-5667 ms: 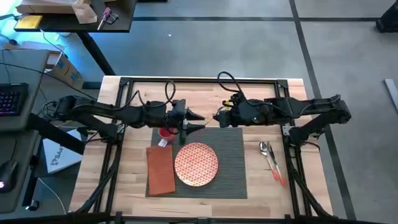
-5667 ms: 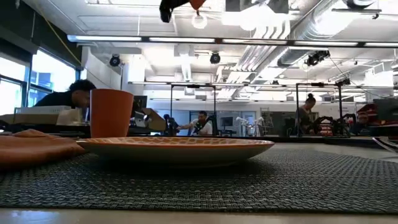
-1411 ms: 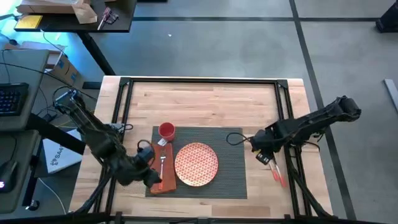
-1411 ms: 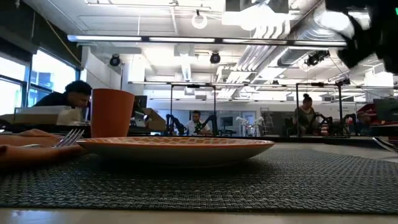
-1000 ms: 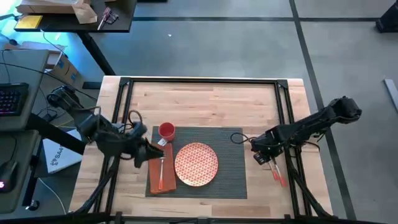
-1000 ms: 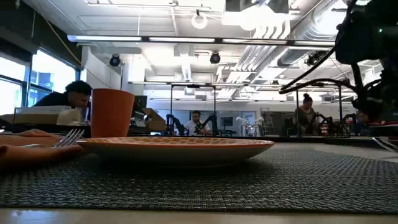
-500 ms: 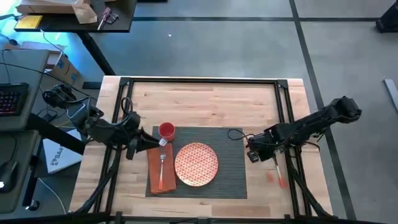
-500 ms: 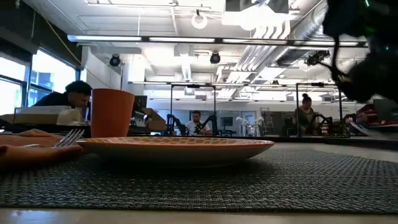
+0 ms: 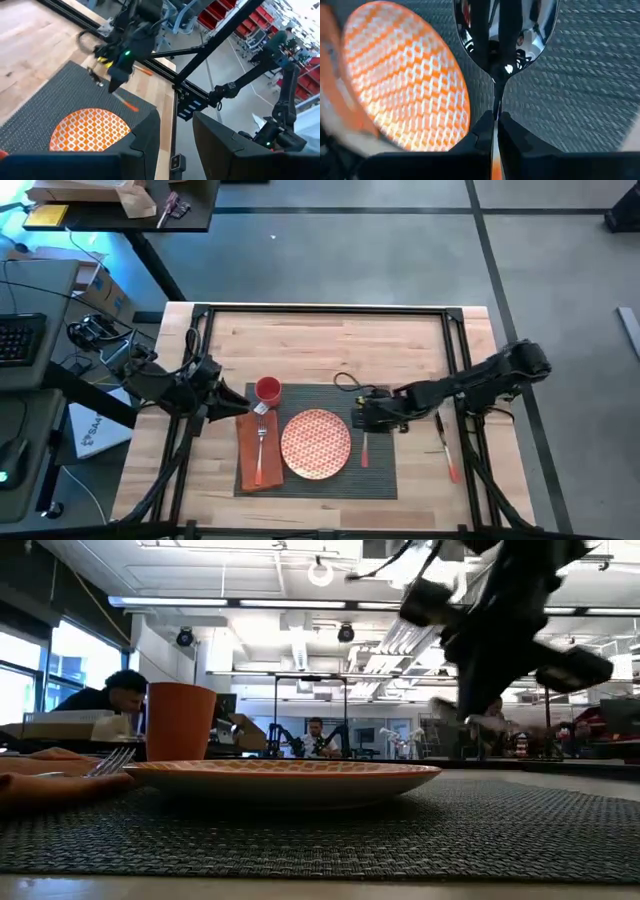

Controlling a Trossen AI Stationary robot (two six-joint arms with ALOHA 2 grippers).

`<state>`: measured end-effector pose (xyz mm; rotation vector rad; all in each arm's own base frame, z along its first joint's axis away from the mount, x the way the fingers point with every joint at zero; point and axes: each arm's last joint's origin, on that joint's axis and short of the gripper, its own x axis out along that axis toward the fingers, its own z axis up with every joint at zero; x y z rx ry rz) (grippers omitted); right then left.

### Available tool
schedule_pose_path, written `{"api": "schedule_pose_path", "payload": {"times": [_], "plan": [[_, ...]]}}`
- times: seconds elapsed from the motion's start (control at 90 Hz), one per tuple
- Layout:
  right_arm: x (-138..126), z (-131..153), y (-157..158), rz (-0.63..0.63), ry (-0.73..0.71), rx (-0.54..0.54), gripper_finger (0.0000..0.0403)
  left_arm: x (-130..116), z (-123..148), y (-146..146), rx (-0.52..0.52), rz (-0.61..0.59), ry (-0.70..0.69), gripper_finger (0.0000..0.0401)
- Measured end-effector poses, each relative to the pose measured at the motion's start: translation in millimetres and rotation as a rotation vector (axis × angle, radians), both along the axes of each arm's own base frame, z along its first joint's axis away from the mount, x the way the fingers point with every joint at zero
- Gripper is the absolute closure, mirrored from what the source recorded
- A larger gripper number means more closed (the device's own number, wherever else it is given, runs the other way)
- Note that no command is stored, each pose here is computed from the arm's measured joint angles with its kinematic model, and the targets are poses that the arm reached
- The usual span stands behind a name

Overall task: Set table place
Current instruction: Put the orange spoon to the right side of the orange plate on the gray tablemat, then put the orange table knife to the right side of the orange spoon on the gray tablemat

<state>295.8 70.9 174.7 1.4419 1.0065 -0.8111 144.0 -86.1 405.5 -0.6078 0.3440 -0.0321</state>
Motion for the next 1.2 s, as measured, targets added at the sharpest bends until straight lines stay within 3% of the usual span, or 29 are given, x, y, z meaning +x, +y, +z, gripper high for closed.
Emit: {"api": "schedule_pose_path", "payload": {"times": [0.322, 0.544, 0.656, 0.811, 1.011, 1.2], "plan": [[42.9, -34.0, 9.5, 0.044, 0.082, 0.061, 0.0403, -0.5, -0.5, -2.0, -0.035, -0.065, 0.019, 0.0302], [47.3, -37.1, 10.4, 0.002, 0.095, 0.067, 0.0399, -0.5, -0.6, -2.7, -0.047, -0.076, 0.023, 0.0302], [47.1, -37.2, 10.1, -0.001, 0.099, 0.064, 0.0373, -0.6, -0.6, -3.0, -0.050, -0.087, 0.026, 0.0302], [45.2, -34.4, 10.0, 0.003, 0.104, 0.061, 0.0304, -0.7, -0.6, -3.1, -0.051, -0.091, 0.026, 0.0302], [18.7, -2.1, 7.2, 0.162, 0.186, 0.042, 0.0232, -0.7, -0.6, -3.1, -0.051, -0.091, 0.026, 0.0302], [-47.8, 29.0, 2.7, 0.283, 0.612, 0.020, 0.0227, -0.5, -0.4, -2.9, -0.048, -0.081, 0.023, 0.0302]]}}
